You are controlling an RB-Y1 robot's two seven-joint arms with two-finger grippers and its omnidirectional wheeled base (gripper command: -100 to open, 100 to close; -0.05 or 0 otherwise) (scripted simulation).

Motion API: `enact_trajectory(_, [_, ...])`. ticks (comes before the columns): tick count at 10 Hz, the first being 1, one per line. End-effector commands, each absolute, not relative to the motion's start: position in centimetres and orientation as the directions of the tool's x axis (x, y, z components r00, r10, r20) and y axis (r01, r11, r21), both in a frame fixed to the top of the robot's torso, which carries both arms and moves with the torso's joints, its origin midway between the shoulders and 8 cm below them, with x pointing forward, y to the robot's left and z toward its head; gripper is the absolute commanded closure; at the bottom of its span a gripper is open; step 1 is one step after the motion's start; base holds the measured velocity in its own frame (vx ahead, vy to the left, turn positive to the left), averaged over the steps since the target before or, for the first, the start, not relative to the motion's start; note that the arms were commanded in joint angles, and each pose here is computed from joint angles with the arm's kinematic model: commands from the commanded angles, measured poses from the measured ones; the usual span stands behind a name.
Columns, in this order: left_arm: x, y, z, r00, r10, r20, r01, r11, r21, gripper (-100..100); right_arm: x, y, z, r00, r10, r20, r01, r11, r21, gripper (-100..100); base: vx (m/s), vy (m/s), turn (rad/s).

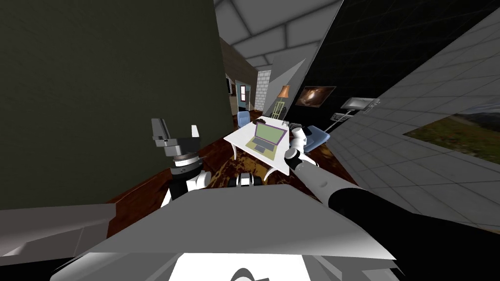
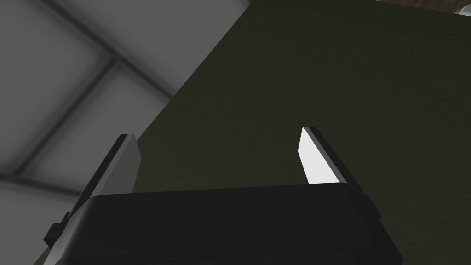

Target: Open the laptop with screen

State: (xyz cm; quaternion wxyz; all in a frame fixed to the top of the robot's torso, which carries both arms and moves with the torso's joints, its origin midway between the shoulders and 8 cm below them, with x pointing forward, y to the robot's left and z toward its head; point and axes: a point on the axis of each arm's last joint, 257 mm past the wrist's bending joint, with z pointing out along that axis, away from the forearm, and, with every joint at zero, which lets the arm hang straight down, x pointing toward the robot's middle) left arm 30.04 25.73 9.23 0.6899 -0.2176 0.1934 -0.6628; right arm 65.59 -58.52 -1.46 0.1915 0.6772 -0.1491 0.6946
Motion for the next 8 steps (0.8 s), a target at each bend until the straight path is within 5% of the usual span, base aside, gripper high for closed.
enact_trajectory(1, [30.0, 25.7, 9.2, 0.047, -0.999, 0.022, 0.830, 0.027, -0.557, 0, 66.8, -56.2, -1.1, 0.050, 0.181, 0.982, -0.438, -0.880, 0.184, 100, -0.021, -0.009, -0.004])
enact_trajectory(2, [30.0, 25.7, 9.2, 0.047, -0.999, 0.022, 0.830, 0.027, -0.557, 0, 66.7, -56.5, -1.2, 0.073, 0.210, 0.975, -0.442, -0.870, 0.220, 100, -0.008, 0.000, 0.002])
enact_trajectory(5, [30.0, 25.7, 9.2, 0.047, -0.999, 0.022, 0.830, 0.027, -0.557, 0, 65.1, -59.5, -1.6, 0.283, 0.454, 0.845, -0.369, -0.762, 0.533, 100, 0.217, 0.105, -0.365])
enact_trajectory(8, [30.0, 25.7, 9.2, 0.047, -0.999, 0.021, 0.830, 0.027, -0.557, 0, 66.2, -57.5, -1.7, 0.345, 0.587, 0.733, -0.297, -0.673, 0.678, 100, 0.006, 0.004, 0.011])
